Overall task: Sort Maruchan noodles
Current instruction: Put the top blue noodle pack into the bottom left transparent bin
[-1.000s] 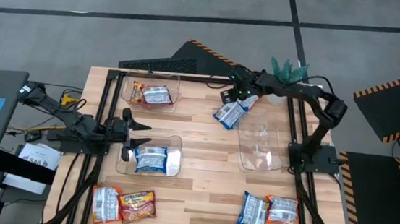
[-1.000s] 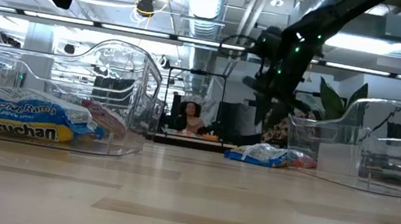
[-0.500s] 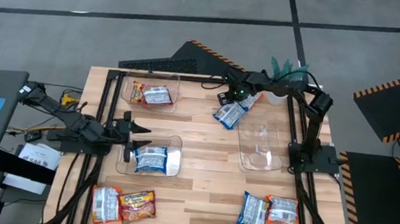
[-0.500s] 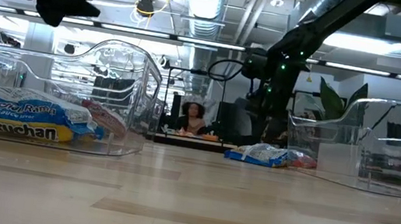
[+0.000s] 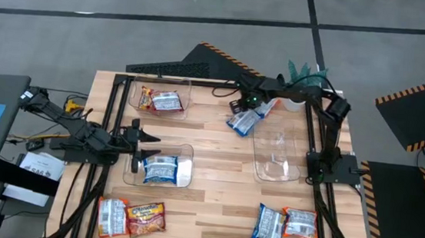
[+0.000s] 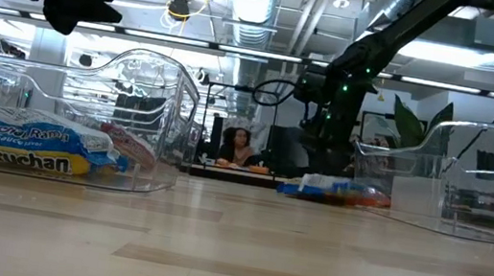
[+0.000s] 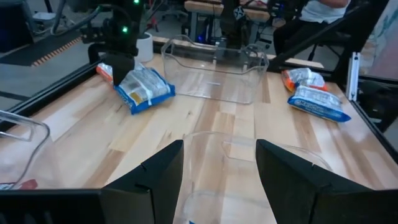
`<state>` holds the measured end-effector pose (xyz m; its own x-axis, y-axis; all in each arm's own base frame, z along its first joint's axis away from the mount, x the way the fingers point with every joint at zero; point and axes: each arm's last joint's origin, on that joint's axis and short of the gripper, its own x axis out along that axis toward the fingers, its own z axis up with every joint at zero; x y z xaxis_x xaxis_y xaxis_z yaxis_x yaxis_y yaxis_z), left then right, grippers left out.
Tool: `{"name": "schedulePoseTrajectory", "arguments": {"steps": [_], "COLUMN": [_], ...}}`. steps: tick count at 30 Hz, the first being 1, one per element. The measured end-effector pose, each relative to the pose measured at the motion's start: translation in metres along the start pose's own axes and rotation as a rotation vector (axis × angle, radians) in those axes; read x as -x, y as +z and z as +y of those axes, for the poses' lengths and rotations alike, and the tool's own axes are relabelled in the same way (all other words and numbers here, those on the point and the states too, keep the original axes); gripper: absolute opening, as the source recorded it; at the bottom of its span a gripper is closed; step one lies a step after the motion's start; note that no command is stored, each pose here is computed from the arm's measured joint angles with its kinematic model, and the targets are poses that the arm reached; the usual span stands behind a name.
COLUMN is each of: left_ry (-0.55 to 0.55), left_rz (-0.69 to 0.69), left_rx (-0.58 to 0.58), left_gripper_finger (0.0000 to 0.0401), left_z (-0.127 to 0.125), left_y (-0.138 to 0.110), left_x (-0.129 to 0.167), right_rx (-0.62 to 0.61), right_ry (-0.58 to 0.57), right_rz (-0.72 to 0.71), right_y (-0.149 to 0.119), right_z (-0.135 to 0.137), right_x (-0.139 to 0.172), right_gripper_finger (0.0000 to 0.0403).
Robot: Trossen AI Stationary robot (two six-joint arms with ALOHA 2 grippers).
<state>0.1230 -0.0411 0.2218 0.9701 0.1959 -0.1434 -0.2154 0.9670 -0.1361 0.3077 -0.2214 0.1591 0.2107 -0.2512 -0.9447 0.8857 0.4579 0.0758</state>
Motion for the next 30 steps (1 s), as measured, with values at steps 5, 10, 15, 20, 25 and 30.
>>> {"name": "schedulePoseTrajectory", "arguments": {"steps": [5,10,15,20,25,30], "left_ry": [-0.016,-0.017,-0.017,-0.017,-0.016,-0.016], "left_rz": [0.005,0.002,0.002,0.004,0.008,0.009], "left_rx": [0.008,0.012,0.037,0.054,0.072,0.072], "left_gripper_finger": [0.0190,0.0190,0.0190,0.0190,0.0190,0.0190], "left_z": [0.000,-0.001,-0.001,0.000,0.000,0.000], "left_y": [0.000,0.000,0.000,0.000,0.000,0.000], "left_x": [0.000,0.000,0.000,0.000,0.000,0.000], "right_rx": [0.043,0.080,0.103,0.143,0.200,0.259], "right_ry": [-0.006,0.009,0.042,0.129,0.255,0.403], "right_rz": [0.015,-0.006,-0.109,-0.246,-0.389,-0.516], "right_y": [-0.003,-0.004,-0.003,-0.006,-0.020,-0.036], "right_z": [0.003,0.008,0.016,0.029,0.051,0.076], "right_x": [-0.006,0.006,0.038,0.083,0.129,0.164], "right_gripper_finger": [0.0060,0.0012,0.0007,0.0007,0.0007,0.0007]}}
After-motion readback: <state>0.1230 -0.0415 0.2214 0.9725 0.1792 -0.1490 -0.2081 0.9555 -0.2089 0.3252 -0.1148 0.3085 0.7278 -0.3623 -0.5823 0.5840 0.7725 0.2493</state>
